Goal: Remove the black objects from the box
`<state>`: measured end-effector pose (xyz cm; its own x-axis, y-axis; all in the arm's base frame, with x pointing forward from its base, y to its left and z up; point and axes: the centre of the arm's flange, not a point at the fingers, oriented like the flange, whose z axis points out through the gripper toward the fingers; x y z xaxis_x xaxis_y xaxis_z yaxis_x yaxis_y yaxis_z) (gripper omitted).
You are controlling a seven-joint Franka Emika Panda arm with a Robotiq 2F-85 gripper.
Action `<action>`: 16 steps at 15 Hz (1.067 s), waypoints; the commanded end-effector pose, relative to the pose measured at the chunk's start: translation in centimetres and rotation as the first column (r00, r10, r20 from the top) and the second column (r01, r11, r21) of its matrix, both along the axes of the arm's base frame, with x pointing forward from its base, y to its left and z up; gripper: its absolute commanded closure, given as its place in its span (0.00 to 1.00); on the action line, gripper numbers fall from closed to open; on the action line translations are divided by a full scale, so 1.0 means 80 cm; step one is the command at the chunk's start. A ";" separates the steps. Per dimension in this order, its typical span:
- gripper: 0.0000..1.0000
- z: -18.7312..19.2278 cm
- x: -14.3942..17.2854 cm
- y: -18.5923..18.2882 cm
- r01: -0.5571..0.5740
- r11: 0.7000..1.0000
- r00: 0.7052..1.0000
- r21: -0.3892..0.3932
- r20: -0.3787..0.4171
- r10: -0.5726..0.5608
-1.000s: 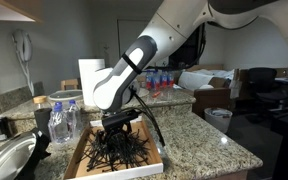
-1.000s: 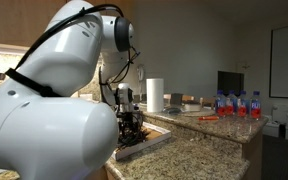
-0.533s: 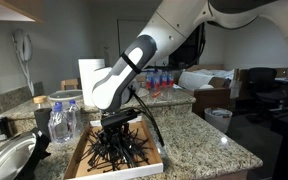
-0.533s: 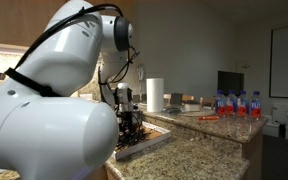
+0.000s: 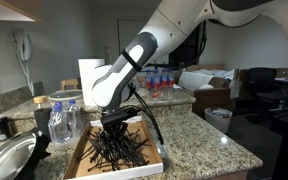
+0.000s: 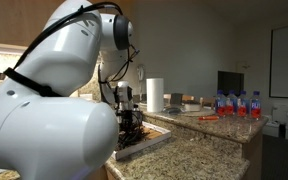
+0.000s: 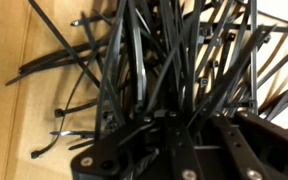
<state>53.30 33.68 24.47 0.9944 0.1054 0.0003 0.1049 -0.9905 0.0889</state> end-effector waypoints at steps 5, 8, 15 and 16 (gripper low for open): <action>0.93 0.032 -0.022 -0.007 -0.014 1.000 1.000 -0.012 0.013 0.014; 0.93 0.064 -0.027 -0.010 -0.023 1.000 0.999 0.000 0.035 0.023; 0.92 0.140 -0.031 -0.031 -0.048 0.999 0.995 0.008 0.090 0.047; 0.93 0.149 -0.027 -0.034 -0.055 0.998 0.993 0.011 0.103 0.054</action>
